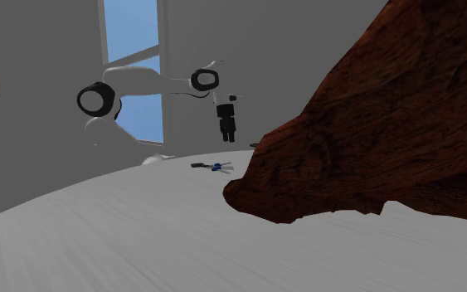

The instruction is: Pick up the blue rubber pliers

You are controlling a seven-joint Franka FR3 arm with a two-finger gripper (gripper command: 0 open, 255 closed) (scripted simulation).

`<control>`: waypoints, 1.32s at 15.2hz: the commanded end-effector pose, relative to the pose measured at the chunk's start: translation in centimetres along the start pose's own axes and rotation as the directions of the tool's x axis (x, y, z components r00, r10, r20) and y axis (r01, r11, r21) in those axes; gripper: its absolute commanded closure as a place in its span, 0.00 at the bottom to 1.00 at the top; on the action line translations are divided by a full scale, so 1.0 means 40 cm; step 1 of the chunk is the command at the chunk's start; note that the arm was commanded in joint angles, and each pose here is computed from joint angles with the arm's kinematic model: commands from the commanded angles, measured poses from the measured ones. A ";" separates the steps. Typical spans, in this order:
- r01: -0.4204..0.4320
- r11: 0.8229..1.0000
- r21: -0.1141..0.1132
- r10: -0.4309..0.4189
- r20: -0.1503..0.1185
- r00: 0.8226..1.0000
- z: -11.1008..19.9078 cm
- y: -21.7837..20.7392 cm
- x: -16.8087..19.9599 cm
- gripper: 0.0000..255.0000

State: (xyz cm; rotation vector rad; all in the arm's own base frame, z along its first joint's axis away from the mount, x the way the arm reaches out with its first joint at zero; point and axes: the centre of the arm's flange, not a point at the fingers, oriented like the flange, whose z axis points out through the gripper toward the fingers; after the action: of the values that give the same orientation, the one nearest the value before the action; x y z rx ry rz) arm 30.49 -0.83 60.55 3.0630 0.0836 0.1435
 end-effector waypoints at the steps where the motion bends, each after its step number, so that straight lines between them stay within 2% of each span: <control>1: 0.000 1.000 0.000 0.000 0.000 1.000 0.000 0.000 0.000 0.00; 10: -0.084 0.996 0.039 0.083 0.041 0.996 -0.024 0.277 0.154 0.00; 20: -0.179 0.981 0.077 0.171 0.090 0.981 -0.032 0.600 0.298 0.00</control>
State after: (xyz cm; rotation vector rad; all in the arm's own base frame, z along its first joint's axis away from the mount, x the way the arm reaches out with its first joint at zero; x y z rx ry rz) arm 42.54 -22.78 64.74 3.1496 -0.1775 0.0302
